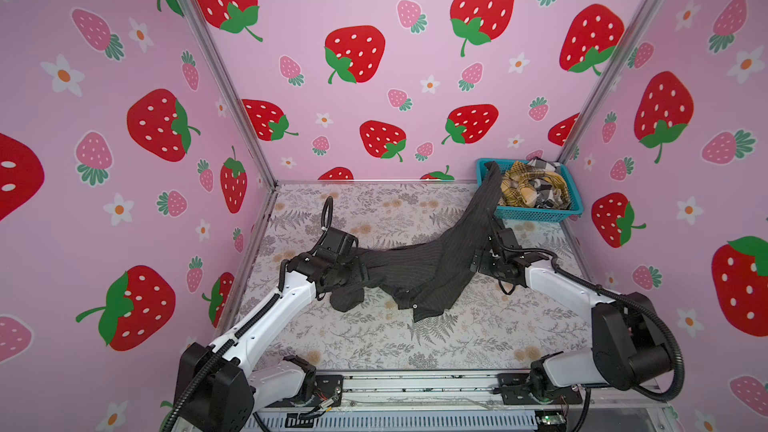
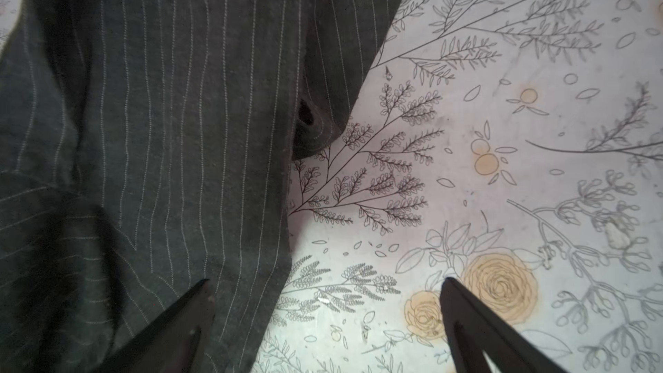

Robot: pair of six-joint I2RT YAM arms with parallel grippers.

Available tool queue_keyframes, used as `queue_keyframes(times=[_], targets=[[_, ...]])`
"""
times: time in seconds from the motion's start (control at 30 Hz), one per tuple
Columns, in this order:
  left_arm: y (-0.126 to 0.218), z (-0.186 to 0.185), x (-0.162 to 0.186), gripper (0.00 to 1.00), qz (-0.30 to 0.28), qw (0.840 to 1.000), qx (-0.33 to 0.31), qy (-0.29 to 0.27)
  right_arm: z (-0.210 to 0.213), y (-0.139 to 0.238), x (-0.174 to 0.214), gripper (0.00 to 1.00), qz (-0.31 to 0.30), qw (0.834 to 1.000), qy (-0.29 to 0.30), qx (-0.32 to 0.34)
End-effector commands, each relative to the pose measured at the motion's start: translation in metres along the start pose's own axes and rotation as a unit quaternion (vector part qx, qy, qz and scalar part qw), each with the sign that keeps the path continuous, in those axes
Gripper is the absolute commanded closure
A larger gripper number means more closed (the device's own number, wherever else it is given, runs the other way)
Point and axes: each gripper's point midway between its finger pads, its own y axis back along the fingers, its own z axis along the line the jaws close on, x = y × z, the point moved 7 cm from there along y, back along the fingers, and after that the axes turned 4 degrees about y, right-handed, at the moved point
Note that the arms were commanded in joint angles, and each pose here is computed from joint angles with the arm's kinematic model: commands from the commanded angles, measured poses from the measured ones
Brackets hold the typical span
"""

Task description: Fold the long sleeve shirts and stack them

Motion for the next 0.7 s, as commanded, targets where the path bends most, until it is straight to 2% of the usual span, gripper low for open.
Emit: queue_keyframes(times=[0.0, 0.1, 0.17, 0.33, 0.43, 0.57, 0.67], targets=[[0.004, 0.003, 0.001, 0.14, -0.020, 1.000, 0.003, 0.016, 0.009, 0.019, -0.011, 0.00, -0.059, 0.996, 0.000, -0.060], [0.005, 0.002, 0.004, 0.13, -0.013, 1.000, 0.017, 0.022, 0.017, 0.031, -0.014, 0.01, -0.083, 0.989, 0.025, -0.121], [0.007, 0.003, 0.006, 0.13, -0.013, 1.000, 0.018, 0.022, 0.016, 0.030, -0.012, 0.02, -0.089, 0.988, 0.033, -0.124], [0.017, 0.011, 0.006, 0.13, -0.025, 1.000, -0.006, 0.013, 0.012, 0.009, -0.006, 0.05, -0.054, 0.990, 0.043, -0.119], [0.018, 0.011, 0.006, 0.14, -0.028, 1.000, -0.006, 0.009, 0.021, -0.003, -0.004, 0.09, -0.040, 0.986, 0.057, -0.151], [0.022, 0.010, 0.005, 0.15, -0.030, 0.999, -0.002, 0.012, 0.029, -0.021, -0.007, 0.23, -0.012, 0.985, 0.070, -0.155], [0.024, 0.012, 0.006, 0.16, -0.032, 0.999, -0.004, 0.014, 0.033, -0.032, -0.009, 0.32, 0.008, 0.985, 0.057, -0.160]])
